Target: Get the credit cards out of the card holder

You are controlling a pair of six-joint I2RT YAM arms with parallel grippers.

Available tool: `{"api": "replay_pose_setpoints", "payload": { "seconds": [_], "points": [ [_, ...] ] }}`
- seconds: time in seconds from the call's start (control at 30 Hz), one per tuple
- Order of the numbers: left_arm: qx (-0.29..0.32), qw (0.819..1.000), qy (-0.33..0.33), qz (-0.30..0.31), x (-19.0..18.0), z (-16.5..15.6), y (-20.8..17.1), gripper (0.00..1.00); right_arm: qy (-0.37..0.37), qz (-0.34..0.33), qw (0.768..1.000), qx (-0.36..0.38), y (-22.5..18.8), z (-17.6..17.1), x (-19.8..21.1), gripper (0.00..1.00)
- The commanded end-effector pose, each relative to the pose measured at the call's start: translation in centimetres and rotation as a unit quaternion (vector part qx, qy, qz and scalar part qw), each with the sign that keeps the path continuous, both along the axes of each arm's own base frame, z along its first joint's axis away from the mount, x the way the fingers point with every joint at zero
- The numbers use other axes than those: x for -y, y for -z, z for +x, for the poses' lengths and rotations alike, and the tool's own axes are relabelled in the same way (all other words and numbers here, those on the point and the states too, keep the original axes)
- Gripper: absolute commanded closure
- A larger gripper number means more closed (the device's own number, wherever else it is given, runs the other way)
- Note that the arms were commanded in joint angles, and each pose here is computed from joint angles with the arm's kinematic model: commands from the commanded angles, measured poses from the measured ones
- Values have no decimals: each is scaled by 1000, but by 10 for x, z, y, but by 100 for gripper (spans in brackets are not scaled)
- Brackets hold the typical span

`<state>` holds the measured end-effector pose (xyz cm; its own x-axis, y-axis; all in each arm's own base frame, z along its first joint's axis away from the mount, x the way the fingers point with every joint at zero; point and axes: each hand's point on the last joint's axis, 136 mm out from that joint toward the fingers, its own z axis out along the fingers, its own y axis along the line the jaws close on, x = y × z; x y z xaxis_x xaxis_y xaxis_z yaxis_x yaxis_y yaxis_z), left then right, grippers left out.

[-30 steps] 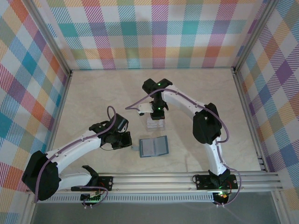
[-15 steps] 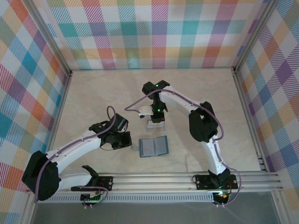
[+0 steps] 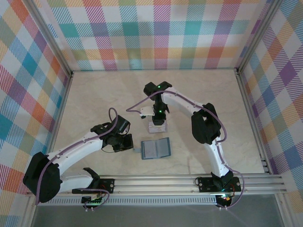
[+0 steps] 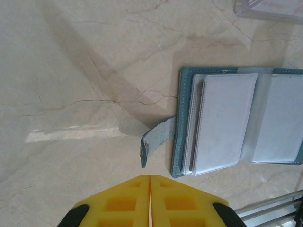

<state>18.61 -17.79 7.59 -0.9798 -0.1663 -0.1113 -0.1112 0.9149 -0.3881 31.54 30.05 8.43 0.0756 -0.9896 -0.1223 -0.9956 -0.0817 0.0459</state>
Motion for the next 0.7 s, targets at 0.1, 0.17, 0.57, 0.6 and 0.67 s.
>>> {"api": "replay_pose_setpoints", "payload": {
  "seconds": [0.1, 0.17, 0.57, 0.6, 0.67],
  "points": [
    [-2, 1000, 8, -17, 9, 8, -9, 91, 30, 45, 997, 48, -43, 5, -3, 70],
    [-2, 1000, 8, -16, 11, 11, -10, 91, 46, 67, 995, 50, -50, 1, -8, 70],
    [-9, 999, 29, -30, 35, 29, -6, 92, 277, 183, 942, 47, -82, -4, -18, 65],
    [-10, 999, 30, -31, 37, 30, -5, 93, 296, 192, 935, 39, -84, -7, -17, 65],
    [-15, 999, 33, -31, 39, 30, 0, 93, 340, 208, 917, 28, -86, -10, -17, 65]
  ]
}}
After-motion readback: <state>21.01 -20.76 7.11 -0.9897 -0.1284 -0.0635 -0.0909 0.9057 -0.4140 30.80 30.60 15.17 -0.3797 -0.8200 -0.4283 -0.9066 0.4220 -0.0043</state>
